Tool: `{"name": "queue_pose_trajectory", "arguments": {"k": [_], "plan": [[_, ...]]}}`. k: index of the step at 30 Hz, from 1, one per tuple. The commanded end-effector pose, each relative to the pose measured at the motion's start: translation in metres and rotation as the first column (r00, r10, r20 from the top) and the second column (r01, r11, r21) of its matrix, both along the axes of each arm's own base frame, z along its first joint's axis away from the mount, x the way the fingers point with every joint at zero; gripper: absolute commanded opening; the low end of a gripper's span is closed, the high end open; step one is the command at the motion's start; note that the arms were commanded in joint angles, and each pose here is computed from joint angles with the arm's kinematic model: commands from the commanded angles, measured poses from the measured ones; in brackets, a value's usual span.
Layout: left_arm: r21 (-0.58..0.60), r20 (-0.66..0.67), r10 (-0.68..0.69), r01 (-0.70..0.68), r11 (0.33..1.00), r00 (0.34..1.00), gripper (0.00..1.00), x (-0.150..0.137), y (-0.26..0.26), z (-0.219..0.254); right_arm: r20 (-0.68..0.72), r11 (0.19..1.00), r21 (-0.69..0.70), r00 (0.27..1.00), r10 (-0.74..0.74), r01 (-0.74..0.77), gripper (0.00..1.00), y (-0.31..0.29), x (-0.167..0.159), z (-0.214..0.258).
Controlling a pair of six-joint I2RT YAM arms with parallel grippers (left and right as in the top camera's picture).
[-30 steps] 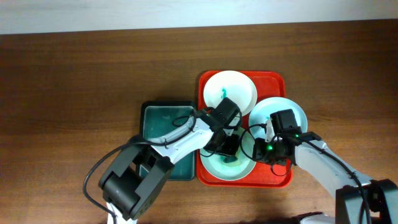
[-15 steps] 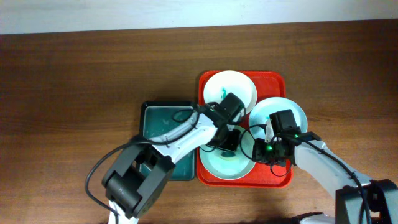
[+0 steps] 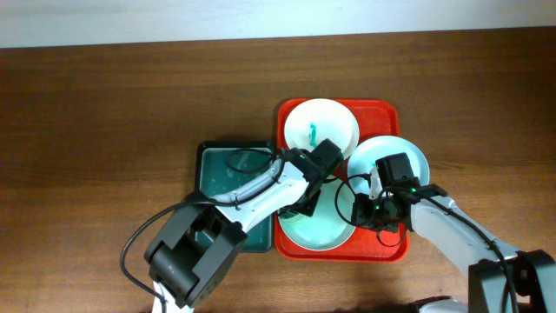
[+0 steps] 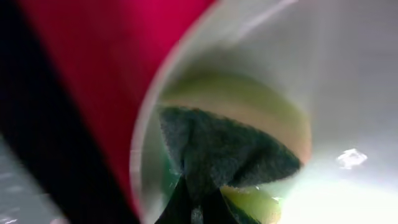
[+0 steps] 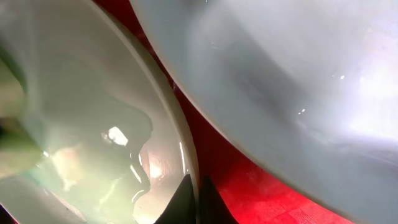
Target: Clean dirty plates on tray and stack at the side
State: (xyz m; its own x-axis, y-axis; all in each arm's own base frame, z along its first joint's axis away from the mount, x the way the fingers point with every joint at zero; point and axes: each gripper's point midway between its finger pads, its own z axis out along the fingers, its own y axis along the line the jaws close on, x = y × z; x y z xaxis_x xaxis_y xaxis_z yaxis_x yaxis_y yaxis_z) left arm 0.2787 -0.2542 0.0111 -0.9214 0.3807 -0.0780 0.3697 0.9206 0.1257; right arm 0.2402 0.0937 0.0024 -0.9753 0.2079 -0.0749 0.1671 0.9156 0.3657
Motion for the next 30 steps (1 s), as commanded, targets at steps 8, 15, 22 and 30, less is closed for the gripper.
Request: {"name": "queue_pose_trajectory", "arguments": {"k": [8, 15, 22, 30], "plan": [[0.01, 0.104, 0.066, -0.067, 0.998, 0.992, 0.0, 0.028, 0.009, 0.109, -0.025, 0.999, -0.048, 1.0, -0.005, 0.004, 0.04, -0.009, -0.007, -0.007], [0.133, 0.04, 0.232, -0.235, 0.963, 0.972, 0.0, 0.04, 0.123, 0.095, -0.025, 0.999, -0.048, 1.0, -0.004, 0.003, 0.04, -0.009, -0.007, -0.007], [-0.012, -0.095, 0.312, -0.315, 0.949, 0.945, 0.2, 0.022, 0.137, 0.023, -0.022, 0.999, -0.049, 1.0, 0.003, -0.004, 0.04, -0.009, -0.007, -0.007], [-0.232, 0.11, 0.384, -0.352, 0.907, 0.917, 1.0, 0.017, 0.162, 0.137, -0.019, 0.998, -0.018, 0.998, 0.059, -0.06, 0.04, 0.0, 0.004, 0.043]]}}
